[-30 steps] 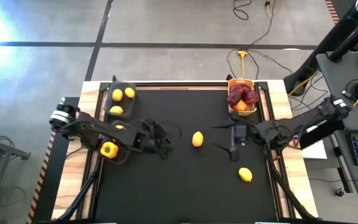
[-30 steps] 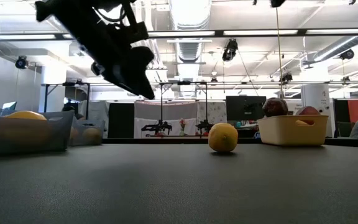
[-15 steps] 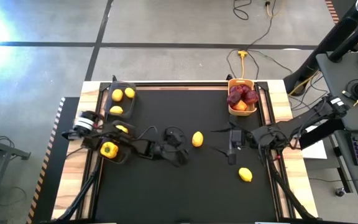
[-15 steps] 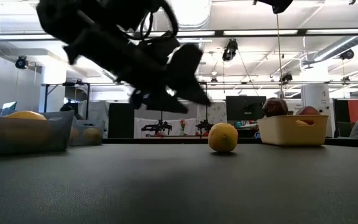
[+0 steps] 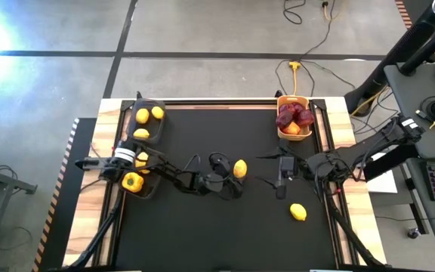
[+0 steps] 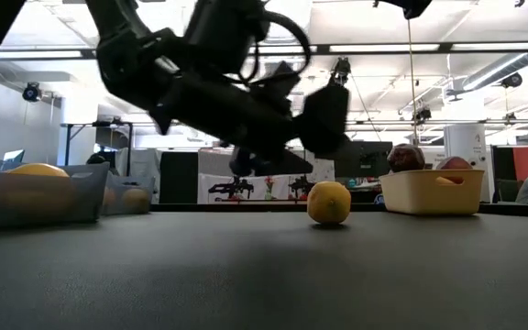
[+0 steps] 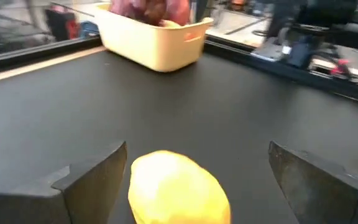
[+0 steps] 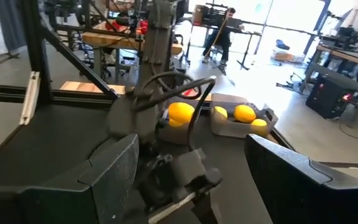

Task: Sort produce into baskets
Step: Put the lemon into the top black bin

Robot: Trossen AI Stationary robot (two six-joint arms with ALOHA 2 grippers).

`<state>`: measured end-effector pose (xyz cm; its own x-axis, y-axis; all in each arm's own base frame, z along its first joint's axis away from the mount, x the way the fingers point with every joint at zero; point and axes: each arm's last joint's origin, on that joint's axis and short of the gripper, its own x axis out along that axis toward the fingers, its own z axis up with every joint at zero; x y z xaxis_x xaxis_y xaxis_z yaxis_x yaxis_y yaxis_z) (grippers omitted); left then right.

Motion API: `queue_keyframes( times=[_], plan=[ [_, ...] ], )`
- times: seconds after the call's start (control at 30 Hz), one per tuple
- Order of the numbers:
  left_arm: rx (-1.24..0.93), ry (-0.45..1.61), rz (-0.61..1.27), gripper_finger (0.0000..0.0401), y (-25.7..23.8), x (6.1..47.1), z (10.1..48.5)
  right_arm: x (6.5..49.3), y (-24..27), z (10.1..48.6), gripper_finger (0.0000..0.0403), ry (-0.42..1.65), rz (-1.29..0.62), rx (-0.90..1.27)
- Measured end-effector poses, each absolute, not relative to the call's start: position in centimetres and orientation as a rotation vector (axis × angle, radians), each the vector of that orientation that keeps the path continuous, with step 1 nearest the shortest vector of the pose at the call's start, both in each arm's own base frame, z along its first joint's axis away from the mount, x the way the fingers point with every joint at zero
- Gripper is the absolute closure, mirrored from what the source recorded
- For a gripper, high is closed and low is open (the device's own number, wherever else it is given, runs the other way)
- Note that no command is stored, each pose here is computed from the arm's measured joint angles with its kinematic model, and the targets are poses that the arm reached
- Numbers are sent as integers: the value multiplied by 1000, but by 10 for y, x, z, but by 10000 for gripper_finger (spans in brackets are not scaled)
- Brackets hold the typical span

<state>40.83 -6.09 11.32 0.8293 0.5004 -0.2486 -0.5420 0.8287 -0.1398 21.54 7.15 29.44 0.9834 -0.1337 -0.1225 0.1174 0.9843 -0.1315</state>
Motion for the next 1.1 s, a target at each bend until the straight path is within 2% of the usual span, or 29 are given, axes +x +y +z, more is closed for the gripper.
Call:
queue_keyframes(
  times=[0.17,0.37,0.73,0.87,1.1],
  plan=[
    [-241,243,721,34,-57,415,103,216,71,294,117,134,-138,-138],
    [-290,236,670,35,-57,423,95,217,71,293,117,136,-140,-153],
    [-301,277,689,40,-58,438,65,220,70,292,117,139,-149,-153],
    [-305,299,699,68,-57,437,64,220,70,292,117,142,-148,-161],
    [-265,394,715,141,-54,431,74,220,70,291,117,147,-147,-172]
  ],
)
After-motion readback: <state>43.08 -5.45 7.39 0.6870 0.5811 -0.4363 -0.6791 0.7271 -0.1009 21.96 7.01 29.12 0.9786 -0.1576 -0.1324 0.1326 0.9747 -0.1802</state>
